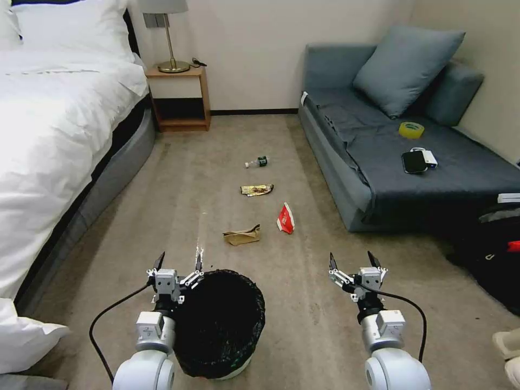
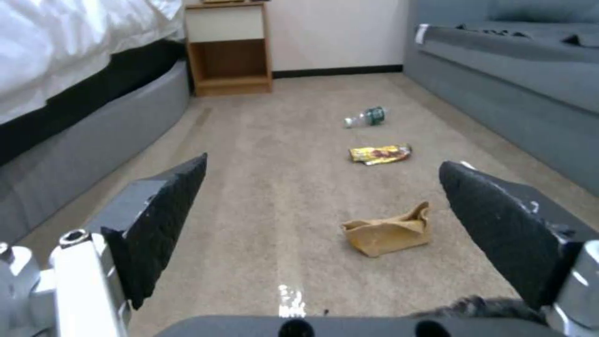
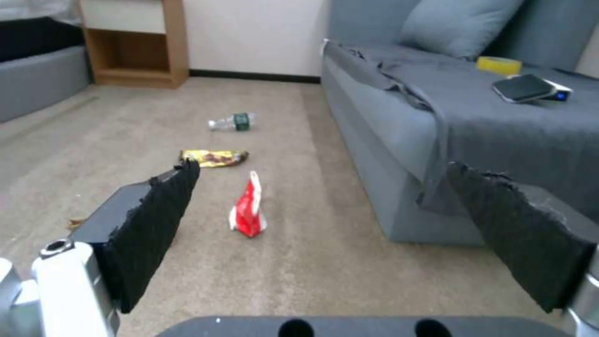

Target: Pick up the trash bin, then pick up the garbage on the floor and place it into the trash bin.

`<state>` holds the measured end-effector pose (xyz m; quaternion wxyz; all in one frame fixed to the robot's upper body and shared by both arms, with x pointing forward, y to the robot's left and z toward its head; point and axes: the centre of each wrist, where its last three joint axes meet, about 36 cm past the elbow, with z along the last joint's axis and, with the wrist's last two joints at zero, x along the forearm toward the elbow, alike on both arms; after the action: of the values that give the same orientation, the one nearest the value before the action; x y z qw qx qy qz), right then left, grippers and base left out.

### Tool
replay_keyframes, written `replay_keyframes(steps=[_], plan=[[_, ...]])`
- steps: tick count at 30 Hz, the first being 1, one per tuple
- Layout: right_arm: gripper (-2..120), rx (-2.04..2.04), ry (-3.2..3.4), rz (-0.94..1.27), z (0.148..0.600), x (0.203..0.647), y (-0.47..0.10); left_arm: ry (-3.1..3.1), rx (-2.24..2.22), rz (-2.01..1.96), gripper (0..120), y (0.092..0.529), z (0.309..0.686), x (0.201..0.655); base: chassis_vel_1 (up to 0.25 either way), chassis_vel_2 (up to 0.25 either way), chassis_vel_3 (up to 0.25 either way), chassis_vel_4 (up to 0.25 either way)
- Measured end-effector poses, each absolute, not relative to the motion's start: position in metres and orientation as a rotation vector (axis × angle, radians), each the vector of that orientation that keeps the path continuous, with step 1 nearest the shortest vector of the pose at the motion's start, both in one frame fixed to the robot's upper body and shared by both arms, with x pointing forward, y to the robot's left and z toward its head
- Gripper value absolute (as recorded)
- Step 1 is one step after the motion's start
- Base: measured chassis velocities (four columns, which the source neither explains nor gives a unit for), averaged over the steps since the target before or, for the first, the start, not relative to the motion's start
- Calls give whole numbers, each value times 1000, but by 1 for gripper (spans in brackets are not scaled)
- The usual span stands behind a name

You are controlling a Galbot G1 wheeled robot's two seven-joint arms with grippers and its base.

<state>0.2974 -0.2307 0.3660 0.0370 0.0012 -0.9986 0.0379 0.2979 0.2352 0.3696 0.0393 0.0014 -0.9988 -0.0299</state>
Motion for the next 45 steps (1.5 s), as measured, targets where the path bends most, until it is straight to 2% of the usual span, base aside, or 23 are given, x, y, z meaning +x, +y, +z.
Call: replay_keyframes(steps=[6, 8, 11, 36, 45], plan=[[100, -158, -3034, 122, 386, 291, -220, -3052, 92, -9, 100, 254, 393, 298, 0, 0, 0, 0], [100, -287, -3000, 119, 405, 285, -211, -3033, 181, 114, 100, 277, 429, 294, 0, 0, 0, 0], [100, -278, -3002, 93, 408, 285, -211, -3028, 202, 151, 100, 284, 440, 293, 0, 0, 0, 0], [100, -227, -2927, -21, 415, 287, -209, -2714, 145, 251, 100, 281, 453, 286, 0, 0, 0, 0], [100, -224, -2927, -23, 411, 290, -208, -2421, 51, 264, 100, 271, 419, 278, 0, 0, 0, 0]])
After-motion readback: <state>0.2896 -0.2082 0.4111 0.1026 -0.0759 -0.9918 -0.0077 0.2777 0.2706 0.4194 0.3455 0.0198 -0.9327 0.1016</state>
